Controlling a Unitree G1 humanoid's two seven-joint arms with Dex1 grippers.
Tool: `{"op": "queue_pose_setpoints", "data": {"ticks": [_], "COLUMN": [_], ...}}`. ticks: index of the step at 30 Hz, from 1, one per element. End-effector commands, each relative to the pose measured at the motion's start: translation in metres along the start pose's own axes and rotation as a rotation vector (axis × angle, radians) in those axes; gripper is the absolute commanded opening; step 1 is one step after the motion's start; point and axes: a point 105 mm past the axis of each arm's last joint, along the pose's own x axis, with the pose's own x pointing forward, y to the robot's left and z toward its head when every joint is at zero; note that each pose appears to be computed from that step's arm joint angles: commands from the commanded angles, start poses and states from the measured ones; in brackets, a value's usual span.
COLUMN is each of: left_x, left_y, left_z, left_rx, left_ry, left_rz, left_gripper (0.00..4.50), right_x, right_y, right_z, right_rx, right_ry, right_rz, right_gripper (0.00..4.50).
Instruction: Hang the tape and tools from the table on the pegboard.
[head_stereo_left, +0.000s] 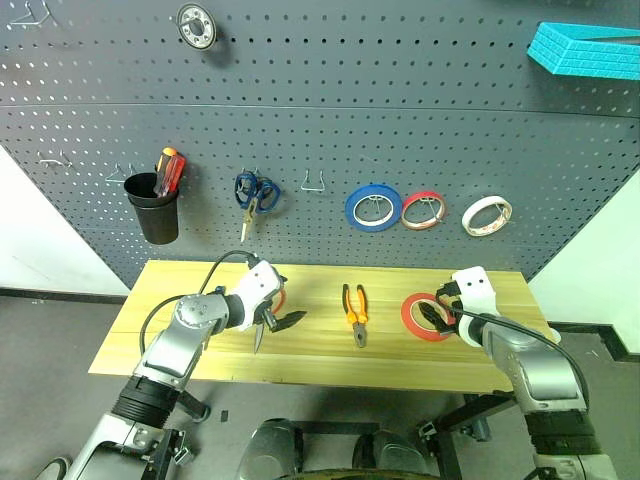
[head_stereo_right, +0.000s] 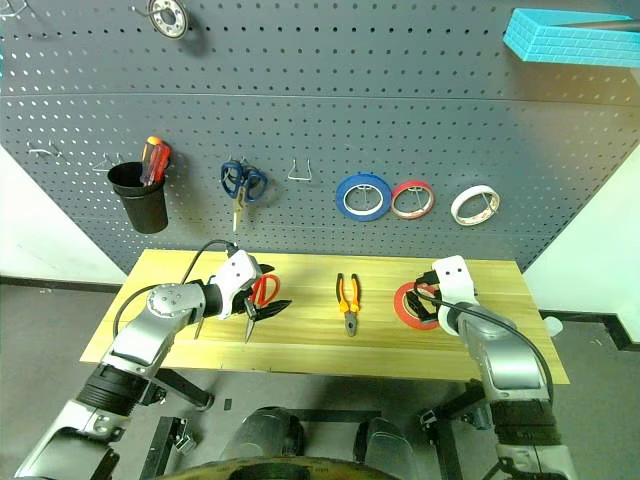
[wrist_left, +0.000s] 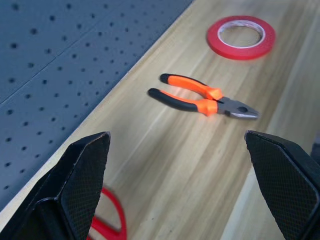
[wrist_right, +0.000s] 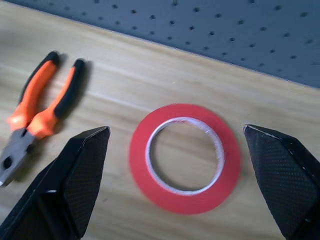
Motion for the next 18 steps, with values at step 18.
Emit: {"op": "queue_pose_setpoints", "data": {"ticks": [18], "left_x": [0.009], "left_y": [-0.028], "left_z": [0.021], "left_rx": [-0.012], "left_ry": [-0.072], "left_rz": [-0.052], "left_gripper": [4.50], "right_x": [0.026], "right_y": [0.026], "right_z": [0.000], "right_rx": [-0.099], "right_ry": [0.040], "right_rz": [0.093], "right_gripper": [4.47]}}
